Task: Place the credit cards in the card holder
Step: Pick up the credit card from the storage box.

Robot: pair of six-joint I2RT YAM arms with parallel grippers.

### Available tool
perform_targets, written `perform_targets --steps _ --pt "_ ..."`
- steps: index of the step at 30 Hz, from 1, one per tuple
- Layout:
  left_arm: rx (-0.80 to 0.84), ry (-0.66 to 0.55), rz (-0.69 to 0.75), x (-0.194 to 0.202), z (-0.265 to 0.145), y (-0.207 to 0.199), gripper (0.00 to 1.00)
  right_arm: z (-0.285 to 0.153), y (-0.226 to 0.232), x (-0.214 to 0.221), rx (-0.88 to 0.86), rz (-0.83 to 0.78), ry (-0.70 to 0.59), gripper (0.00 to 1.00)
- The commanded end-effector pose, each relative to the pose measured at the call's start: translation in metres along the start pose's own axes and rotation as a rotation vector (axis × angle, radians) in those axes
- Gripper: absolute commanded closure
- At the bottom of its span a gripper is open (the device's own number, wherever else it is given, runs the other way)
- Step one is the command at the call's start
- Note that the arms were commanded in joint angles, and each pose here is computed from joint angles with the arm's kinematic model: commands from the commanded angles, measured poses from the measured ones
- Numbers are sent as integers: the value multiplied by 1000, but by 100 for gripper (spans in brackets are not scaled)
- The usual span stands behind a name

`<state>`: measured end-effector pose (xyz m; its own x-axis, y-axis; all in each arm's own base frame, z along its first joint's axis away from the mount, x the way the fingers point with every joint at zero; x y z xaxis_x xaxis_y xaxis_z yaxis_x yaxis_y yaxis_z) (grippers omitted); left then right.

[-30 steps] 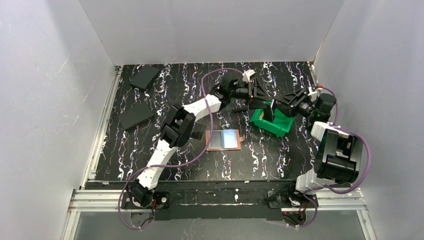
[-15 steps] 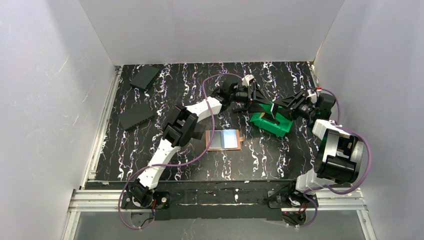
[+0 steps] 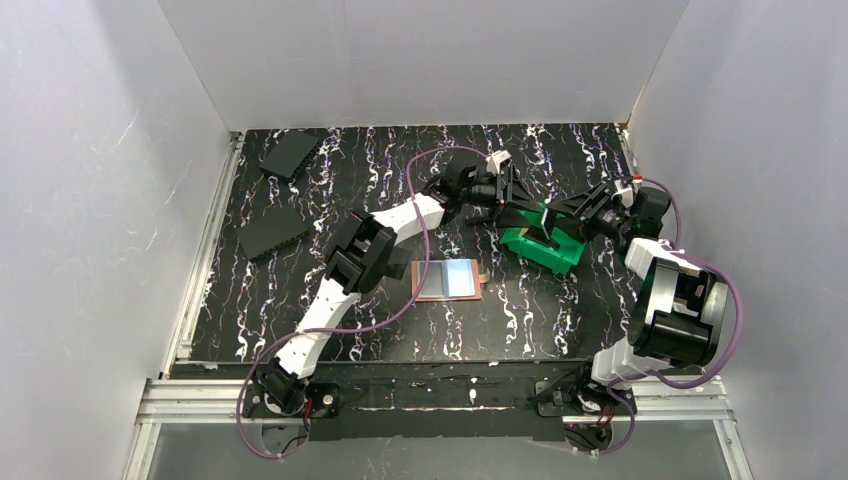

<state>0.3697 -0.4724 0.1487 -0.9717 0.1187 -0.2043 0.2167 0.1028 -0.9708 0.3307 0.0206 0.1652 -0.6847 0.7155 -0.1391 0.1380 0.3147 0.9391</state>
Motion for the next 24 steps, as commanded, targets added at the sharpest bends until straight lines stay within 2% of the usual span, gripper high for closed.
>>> perform_targets --steps 1,8,11,16,24 --pt "64 25 85 0 -1 -38 28 -2 16 -10 -45 -66 -22 99" --pt "76 42 86 3 4 -41 28 -3 17 -9 -53 -65 -22 99" --pt "73 43 78 3 5 -37 33 -4 19 -9 -56 -66 -23 99" --pt "65 45 65 5 5 -33 35 -4 20 -9 -67 -61 -24 99" --pt "54 49 43 7 5 -25 44 -4 23 -8 -83 -57 -25 99"
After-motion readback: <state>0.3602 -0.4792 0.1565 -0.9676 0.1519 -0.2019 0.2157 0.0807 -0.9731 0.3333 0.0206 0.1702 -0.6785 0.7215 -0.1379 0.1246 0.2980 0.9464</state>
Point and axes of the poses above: each gripper's point midway between its finger pads, its own z axis out along the fingers, its own y axis along the line the jaws close on, x = y × z, the point moved 6 cm from there along -z, back along the fingers, and after that the axes turned 5 degrees about z, right-handed, at the moved point
